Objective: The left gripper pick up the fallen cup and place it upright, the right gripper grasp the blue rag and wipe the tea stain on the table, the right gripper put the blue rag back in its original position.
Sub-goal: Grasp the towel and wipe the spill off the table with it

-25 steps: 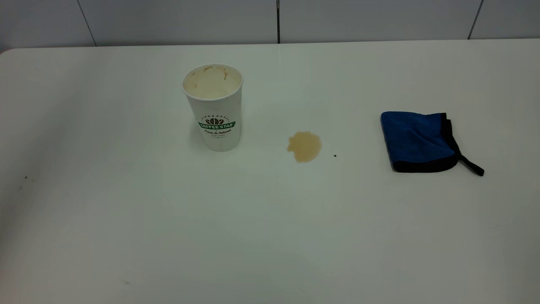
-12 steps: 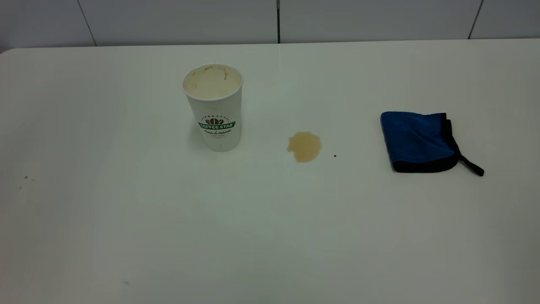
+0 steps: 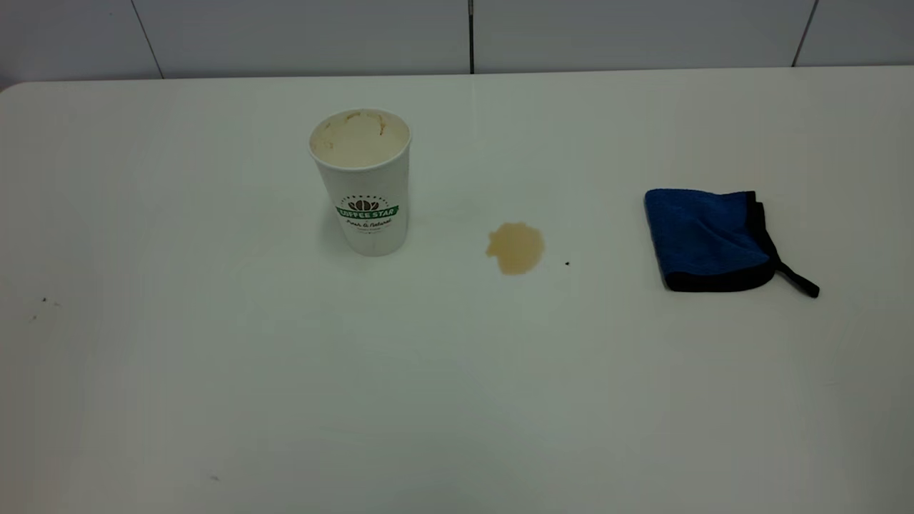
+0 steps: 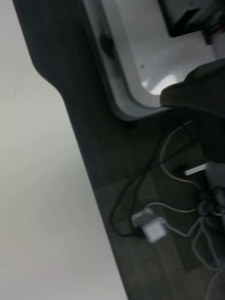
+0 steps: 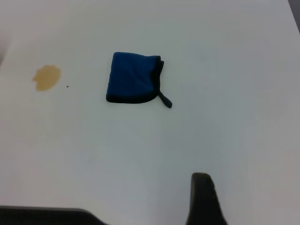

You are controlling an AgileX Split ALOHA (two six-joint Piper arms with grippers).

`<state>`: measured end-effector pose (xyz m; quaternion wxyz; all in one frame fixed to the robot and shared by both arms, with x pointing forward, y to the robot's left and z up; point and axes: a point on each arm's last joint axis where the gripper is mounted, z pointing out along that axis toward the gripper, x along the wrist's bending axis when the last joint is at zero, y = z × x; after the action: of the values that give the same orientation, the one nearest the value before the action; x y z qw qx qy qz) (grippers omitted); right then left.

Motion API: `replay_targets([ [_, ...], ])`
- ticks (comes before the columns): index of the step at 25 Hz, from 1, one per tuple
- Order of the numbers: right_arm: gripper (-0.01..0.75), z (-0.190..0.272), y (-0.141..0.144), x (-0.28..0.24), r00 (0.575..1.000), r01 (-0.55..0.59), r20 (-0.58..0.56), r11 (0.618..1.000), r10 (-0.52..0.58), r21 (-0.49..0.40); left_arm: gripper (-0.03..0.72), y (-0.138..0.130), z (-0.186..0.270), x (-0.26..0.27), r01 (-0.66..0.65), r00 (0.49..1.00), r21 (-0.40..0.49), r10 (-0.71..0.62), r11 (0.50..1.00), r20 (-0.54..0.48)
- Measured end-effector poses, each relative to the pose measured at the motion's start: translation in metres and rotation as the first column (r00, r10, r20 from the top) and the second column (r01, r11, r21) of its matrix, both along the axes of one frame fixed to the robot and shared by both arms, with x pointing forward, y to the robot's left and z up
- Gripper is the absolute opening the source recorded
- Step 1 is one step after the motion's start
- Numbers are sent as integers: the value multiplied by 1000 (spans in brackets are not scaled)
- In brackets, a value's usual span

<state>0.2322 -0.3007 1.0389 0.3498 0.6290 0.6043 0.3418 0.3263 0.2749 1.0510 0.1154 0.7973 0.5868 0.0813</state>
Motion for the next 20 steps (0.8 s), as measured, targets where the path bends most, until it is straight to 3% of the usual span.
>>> replay_targets([
  [9, 534, 0, 0, 0, 1000, 0, 0, 1000, 0, 0, 524, 17, -21, -57, 7, 965, -72, 13, 997, 263],
  [15, 534, 0, 0, 0, 1000, 0, 0, 1000, 0, 0, 524, 25, -17, -83, 26, 895, -126, 33, 992, 444],
  [20, 534, 0, 0, 0, 1000, 0, 0, 1000, 0, 0, 524, 29, -17, -98, 27, 844, -152, 59, 988, 532],
])
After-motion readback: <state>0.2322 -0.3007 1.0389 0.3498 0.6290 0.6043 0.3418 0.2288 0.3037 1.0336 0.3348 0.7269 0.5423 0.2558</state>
